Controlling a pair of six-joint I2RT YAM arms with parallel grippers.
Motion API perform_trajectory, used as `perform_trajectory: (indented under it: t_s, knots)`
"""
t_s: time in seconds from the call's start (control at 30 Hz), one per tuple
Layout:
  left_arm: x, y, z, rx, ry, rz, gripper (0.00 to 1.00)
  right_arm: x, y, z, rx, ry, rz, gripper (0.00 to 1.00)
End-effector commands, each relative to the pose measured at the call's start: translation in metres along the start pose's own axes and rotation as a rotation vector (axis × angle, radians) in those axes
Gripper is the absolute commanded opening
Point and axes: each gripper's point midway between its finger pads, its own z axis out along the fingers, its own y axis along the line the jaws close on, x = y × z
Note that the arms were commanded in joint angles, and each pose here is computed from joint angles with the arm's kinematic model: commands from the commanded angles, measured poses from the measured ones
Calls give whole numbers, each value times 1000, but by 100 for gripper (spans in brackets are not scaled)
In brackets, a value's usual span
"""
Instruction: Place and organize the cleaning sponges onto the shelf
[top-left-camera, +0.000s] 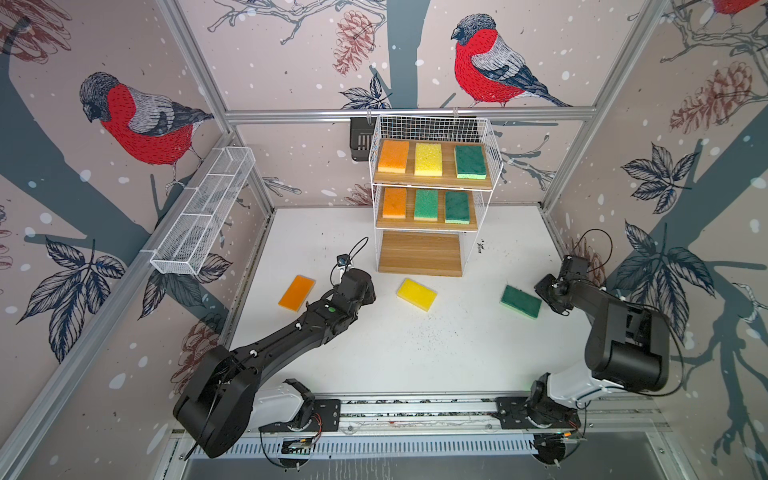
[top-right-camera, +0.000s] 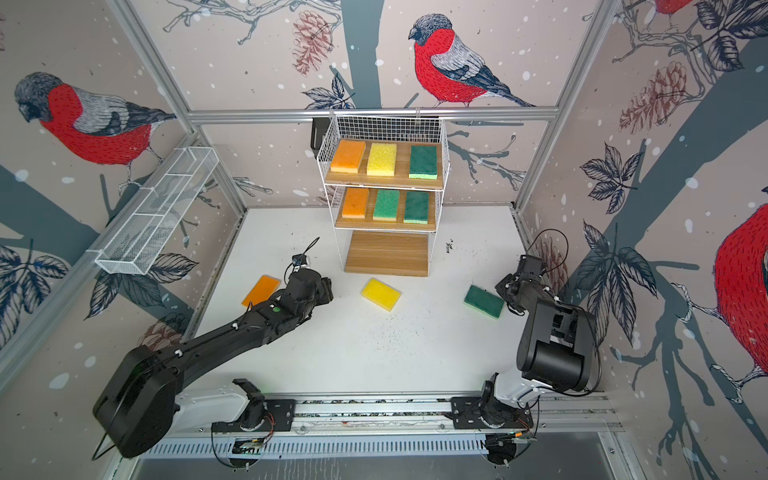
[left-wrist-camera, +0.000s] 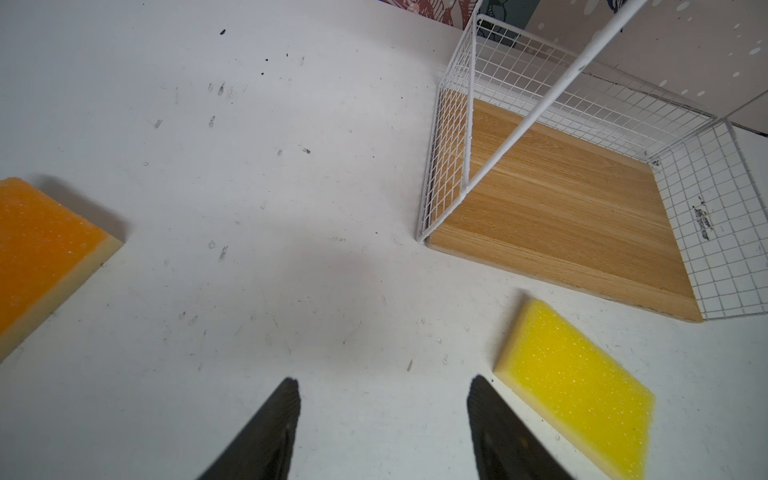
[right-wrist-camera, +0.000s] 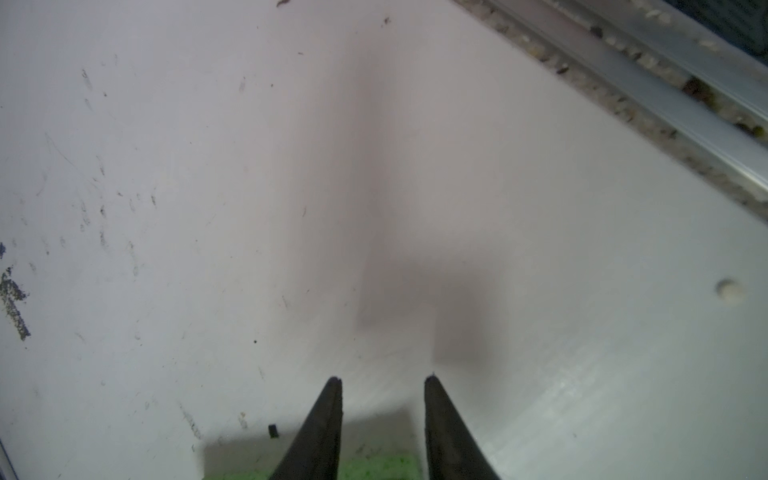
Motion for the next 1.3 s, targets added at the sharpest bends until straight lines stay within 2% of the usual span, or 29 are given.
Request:
perform_trajectory:
  t_s: [0.0, 0.23, 0.4, 0.73, 0.97, 1.27]
  knots:
    - [-8, -2, -1, 8, -32, -31, 65, -1, 4, 3, -12, -4, 2, 33]
    - [-9, 0, -5, 12, -38, -47, 65, 11, 4, 3, -1, 18, -6, 28]
    - [-9, 2, -11, 17, -42, -56, 64, 27, -6, 3, 55, 43, -19, 27]
    - [-16, 5, -26, 35, -71, -86, 64, 67, -1, -3, 7, 113, 22, 25]
    - [-20, 6, -37, 63, -91, -121, 64, 107, 17, -2, -3, 201, -66, 25]
    - [-23, 9, -47, 73, -105, -146, 64, 149, 34, -12, -45, 276, -108, 26]
